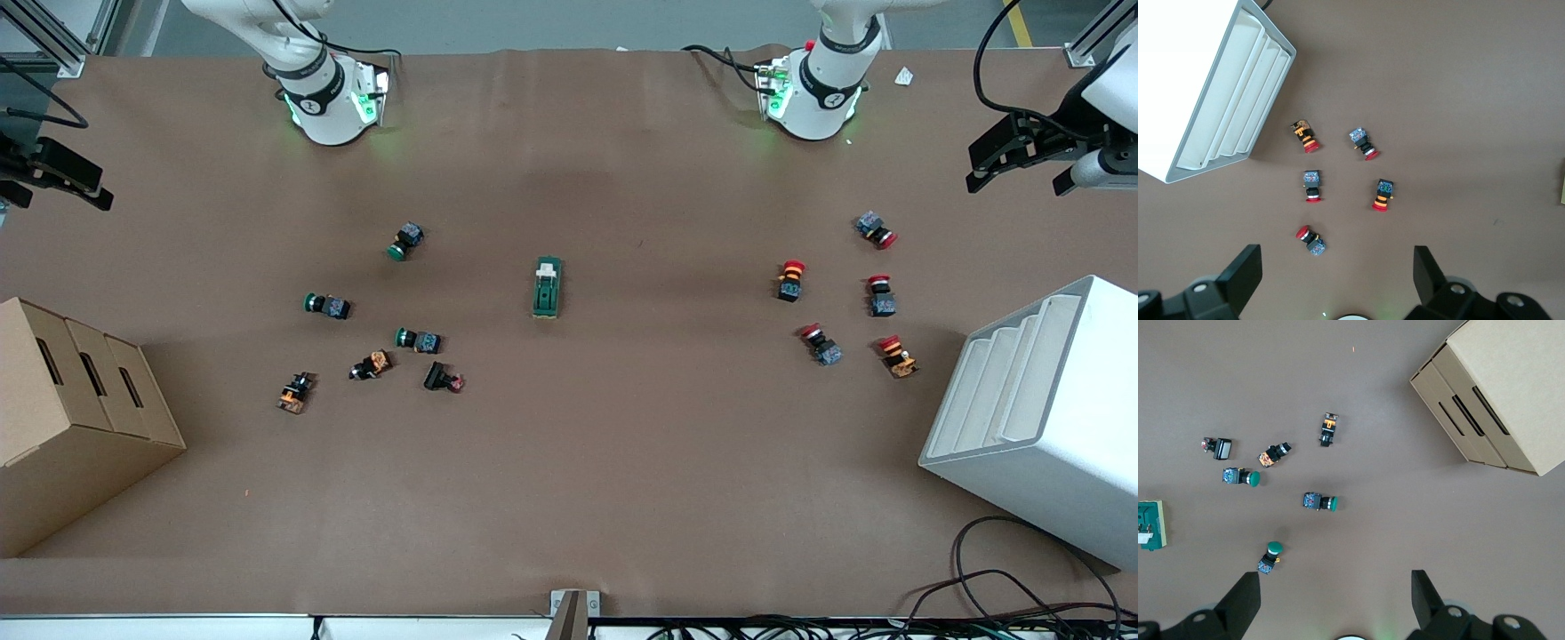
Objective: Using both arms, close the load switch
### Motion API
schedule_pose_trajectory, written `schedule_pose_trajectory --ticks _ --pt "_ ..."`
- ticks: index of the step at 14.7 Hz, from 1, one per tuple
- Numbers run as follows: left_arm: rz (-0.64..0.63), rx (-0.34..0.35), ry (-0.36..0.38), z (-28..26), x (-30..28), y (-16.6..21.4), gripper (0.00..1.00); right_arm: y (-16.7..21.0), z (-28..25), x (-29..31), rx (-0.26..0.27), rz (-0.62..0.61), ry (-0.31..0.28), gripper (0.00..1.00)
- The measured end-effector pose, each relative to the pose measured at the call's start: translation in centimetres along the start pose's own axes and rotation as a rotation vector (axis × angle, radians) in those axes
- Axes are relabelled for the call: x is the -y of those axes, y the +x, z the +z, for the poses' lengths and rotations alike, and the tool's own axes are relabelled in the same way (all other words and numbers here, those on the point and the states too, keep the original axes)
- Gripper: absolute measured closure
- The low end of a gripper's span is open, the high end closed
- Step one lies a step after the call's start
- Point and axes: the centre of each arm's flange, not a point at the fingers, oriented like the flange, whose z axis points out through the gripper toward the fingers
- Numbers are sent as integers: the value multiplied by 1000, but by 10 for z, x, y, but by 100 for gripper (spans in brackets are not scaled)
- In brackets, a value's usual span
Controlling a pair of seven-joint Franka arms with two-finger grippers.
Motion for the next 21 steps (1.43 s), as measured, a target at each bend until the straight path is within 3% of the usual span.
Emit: schedule_pose_trajectory --ticks 8,11,14,19,21 --pt "46 -5 -5 4 -23 13 0 -1 0 0 5 -55 0 0" --pt "98 -29 -16 26 -81 31 0 -1 0 0 5 -54 0 0" --pt "58 -60 -43 68 -159 38 0 -1 0 -1 5 -54 0 0" --pt "-38 -79 -93 149 -281 -2 0 -1 0 -1 5 -54 0 0" --pt "-43 -88 -82 177 -312 -25 0 -1 0 -1 5 -54 0 0"
